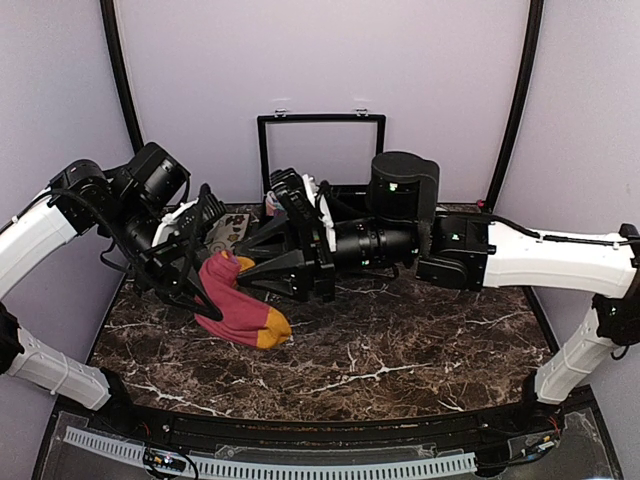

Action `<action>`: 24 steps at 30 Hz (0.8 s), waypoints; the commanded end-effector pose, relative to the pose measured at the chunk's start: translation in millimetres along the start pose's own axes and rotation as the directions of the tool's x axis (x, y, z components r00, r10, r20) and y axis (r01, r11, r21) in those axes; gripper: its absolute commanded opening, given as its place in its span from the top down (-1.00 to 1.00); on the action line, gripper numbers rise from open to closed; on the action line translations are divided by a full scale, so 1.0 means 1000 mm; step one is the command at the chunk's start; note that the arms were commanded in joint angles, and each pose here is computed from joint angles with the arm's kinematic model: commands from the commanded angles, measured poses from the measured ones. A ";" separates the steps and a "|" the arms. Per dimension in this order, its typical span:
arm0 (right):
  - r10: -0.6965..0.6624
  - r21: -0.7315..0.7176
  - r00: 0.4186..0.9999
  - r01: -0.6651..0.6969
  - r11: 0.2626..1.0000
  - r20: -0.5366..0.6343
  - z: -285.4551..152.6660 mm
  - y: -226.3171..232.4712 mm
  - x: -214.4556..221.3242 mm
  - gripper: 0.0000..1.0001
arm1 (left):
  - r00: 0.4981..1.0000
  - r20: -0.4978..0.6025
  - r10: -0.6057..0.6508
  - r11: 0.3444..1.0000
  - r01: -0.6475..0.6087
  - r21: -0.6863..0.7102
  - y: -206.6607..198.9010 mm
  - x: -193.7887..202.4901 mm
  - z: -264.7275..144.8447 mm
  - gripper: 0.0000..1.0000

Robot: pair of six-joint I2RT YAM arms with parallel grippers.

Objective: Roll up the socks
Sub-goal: Roll the sock.

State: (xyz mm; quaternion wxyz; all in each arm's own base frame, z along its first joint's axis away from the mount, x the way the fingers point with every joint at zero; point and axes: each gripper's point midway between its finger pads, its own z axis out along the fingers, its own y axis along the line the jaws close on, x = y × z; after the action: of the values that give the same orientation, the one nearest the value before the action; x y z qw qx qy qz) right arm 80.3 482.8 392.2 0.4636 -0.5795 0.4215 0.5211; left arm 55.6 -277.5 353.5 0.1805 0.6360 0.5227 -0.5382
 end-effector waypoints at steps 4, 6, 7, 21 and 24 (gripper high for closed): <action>-0.010 -0.101 0.997 0.017 0.995 0.070 0.008 0.008 -0.019 0.16 | 0.999 0.021 -0.030 0.998 0.029 0.060 -0.013 0.003 0.000 1.00; 0.011 -0.129 0.998 -0.003 0.992 0.063 0.014 0.009 -0.013 0.18 | 0.999 0.026 -0.039 0.997 0.037 0.069 -0.014 0.003 0.000 1.00; 0.022 -0.141 0.998 -0.014 0.990 0.056 0.017 0.009 -0.011 0.21 | 0.999 0.028 -0.045 0.996 0.043 0.074 -0.014 0.004 0.001 1.00; 0.155 0.127 0.988 -0.150 0.980 -0.025 0.013 -0.031 0.034 1.00 | 0.977 -0.205 0.061 0.891 -0.146 -0.429 0.077 0.027 -0.021 1.00; 0.199 0.269 0.979 -0.183 0.946 -0.032 0.008 -0.052 0.047 1.00 | 0.966 -0.248 0.076 0.847 -0.194 -0.496 0.090 0.029 -0.029 0.96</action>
State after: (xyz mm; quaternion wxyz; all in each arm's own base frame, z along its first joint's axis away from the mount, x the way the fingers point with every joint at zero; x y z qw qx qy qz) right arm 100.4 503.0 356.0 0.4259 -0.5497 0.4845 0.5308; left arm 99.6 -274.8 315.4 0.2472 0.6510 0.5984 -0.3964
